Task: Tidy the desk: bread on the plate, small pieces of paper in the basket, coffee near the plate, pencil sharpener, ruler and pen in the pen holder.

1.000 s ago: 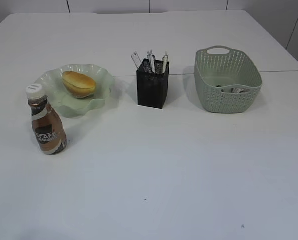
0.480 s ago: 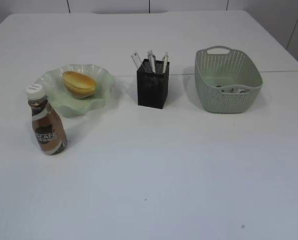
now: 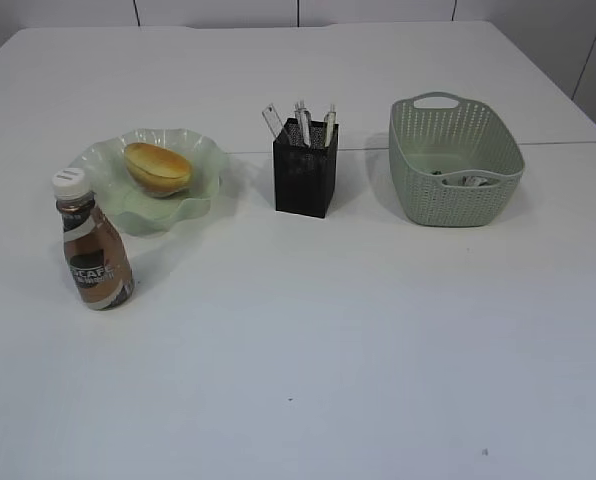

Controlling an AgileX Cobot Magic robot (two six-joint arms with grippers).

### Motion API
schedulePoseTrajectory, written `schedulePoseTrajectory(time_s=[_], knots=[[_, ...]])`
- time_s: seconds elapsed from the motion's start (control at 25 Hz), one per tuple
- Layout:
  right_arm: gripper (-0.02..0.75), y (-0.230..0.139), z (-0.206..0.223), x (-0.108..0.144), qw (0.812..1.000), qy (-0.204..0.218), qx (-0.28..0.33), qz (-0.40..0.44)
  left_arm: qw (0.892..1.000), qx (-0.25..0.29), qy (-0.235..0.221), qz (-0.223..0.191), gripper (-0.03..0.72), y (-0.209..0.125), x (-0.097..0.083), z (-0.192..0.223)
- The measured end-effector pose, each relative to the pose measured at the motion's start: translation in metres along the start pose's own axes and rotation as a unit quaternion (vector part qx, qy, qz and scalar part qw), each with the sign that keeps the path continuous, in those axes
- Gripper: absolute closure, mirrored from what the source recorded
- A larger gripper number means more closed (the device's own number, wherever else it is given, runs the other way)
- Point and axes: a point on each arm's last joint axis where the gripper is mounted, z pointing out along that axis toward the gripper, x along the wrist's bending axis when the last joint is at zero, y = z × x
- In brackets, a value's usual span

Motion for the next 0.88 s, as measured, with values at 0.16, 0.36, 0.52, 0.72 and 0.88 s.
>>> schedulePoseTrajectory(time_s=[0.16,0.36,0.52,0.72,0.88], knots=[[0.458,0.0000,0.0000,0.0000,1.000,0.000,0.000,0.000,1.000,0.000,-0.001,0.000,0.470,0.0000,0.0000,0.0000],[0.458,0.0000,0.0000,0.0000,1.000,0.000,0.000,0.000,1.000,0.000,-0.002,0.001,0.469,0.0000,0.0000,0.0000],[0.458,0.0001,0.0000,0.0000,1.000,0.000,0.000,0.000,1.000,0.000,-0.002,0.001,0.469,0.0000,0.0000,0.0000],[0.458,0.0001,0.0000,0.0000,1.000,0.000,0.000,0.000,1.000,0.000,-0.002,0.001,0.470,0.0000,0.0000,0.0000],[0.458,0.0001,0.0000,0.0000,1.000,0.000,0.000,0.000,1.000,0.000,-0.002,0.001,0.470,0.0000,0.0000,0.0000]])
